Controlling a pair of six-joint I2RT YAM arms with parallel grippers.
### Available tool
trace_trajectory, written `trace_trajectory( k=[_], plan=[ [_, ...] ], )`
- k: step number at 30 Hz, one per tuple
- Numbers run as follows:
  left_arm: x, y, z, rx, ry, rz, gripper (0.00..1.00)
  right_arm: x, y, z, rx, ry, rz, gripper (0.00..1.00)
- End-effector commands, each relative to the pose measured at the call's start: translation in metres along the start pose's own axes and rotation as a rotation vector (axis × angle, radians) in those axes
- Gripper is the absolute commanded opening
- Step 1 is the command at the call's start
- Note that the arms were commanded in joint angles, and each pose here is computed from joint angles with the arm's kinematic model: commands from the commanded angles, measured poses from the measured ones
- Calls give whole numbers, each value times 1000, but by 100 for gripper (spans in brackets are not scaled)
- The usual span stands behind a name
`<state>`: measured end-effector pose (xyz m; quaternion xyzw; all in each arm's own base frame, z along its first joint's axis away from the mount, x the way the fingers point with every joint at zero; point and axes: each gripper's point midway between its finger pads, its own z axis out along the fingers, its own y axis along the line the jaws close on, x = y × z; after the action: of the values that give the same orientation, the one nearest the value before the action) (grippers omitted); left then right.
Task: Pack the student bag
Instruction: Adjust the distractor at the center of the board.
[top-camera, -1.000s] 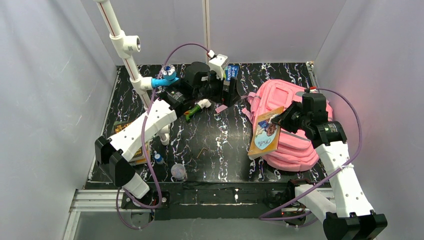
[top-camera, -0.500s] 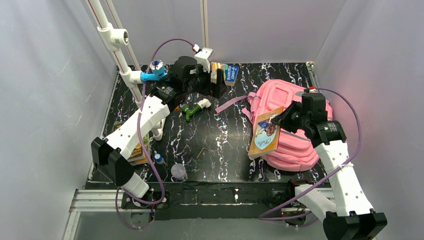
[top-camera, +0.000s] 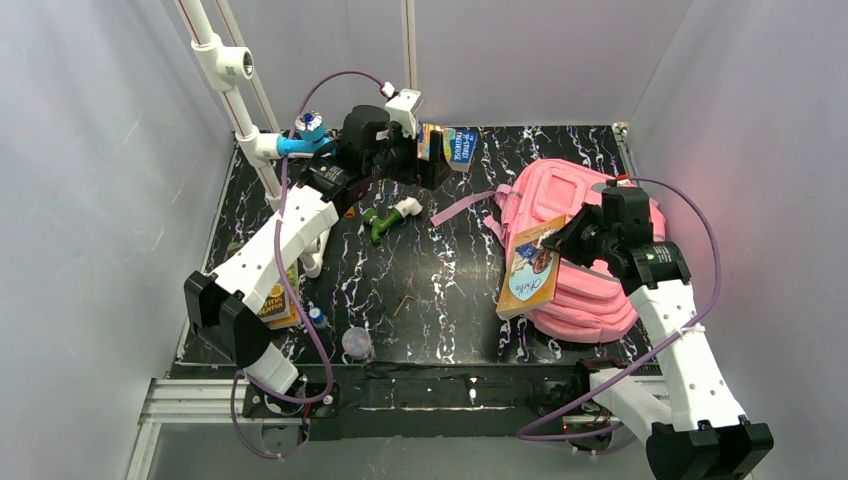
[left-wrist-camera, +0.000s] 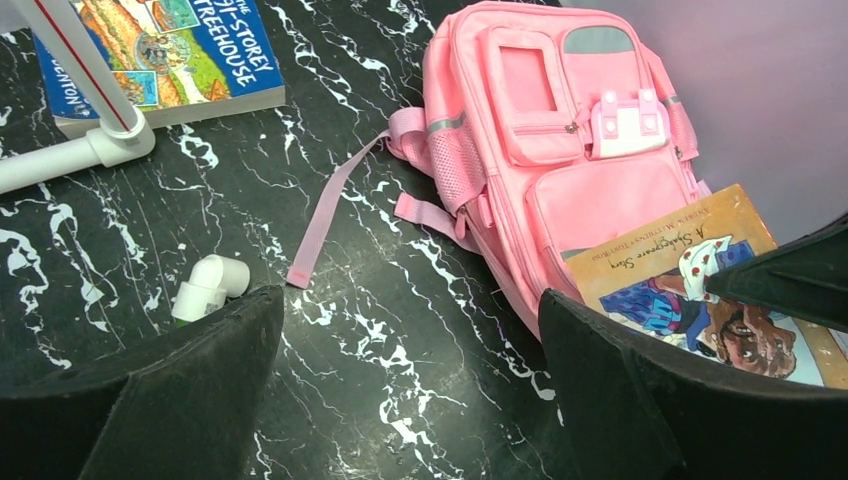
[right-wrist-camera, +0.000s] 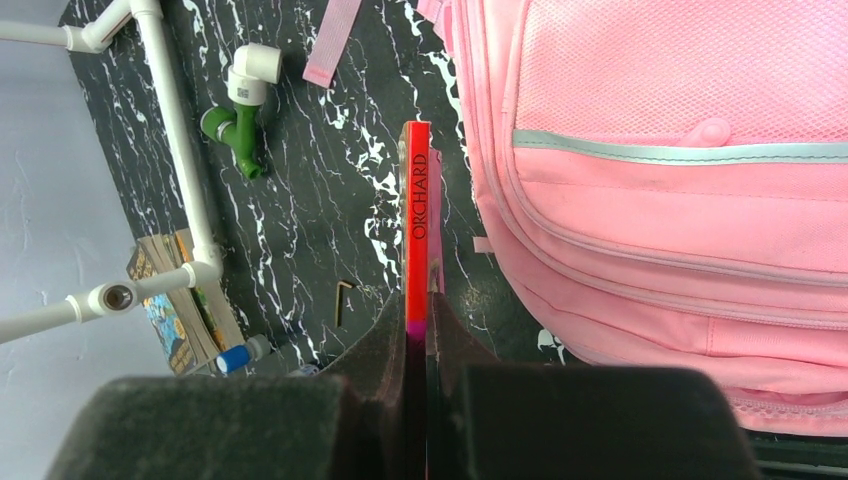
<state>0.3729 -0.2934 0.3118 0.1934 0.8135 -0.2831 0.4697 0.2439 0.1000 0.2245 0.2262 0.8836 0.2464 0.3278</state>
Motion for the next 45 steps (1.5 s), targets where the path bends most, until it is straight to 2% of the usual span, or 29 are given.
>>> trace_trajectory(
  k=[1,9,16,22,28,36,41,45],
  plan=[
    [6,-1,-10,34,28,-34,98,-9,9,-1,-36,-32,-26,1],
    [32,-14,-42,99,21,-67,98,-6,10,0,-46,-21,-25,1],
    [66,-21,-45,162,74,-120,98,-6,10,-3,-50,-24,-23,1],
    [74,-39,-44,248,100,-143,98,-4,9,-3,-46,-21,-20,1],
    [81,-72,-43,369,121,-179,98,-4,9,-4,-47,-24,-19,1],
    [116,-120,-37,481,192,-235,98,-6,9,-7,-43,-32,-21,1],
    [133,-165,-42,562,222,-173,98,-8,-1,-10,3,-61,-35,1],
    [152,-198,-50,628,274,-136,98,-13,-25,-18,112,-116,-71,1]
  ],
)
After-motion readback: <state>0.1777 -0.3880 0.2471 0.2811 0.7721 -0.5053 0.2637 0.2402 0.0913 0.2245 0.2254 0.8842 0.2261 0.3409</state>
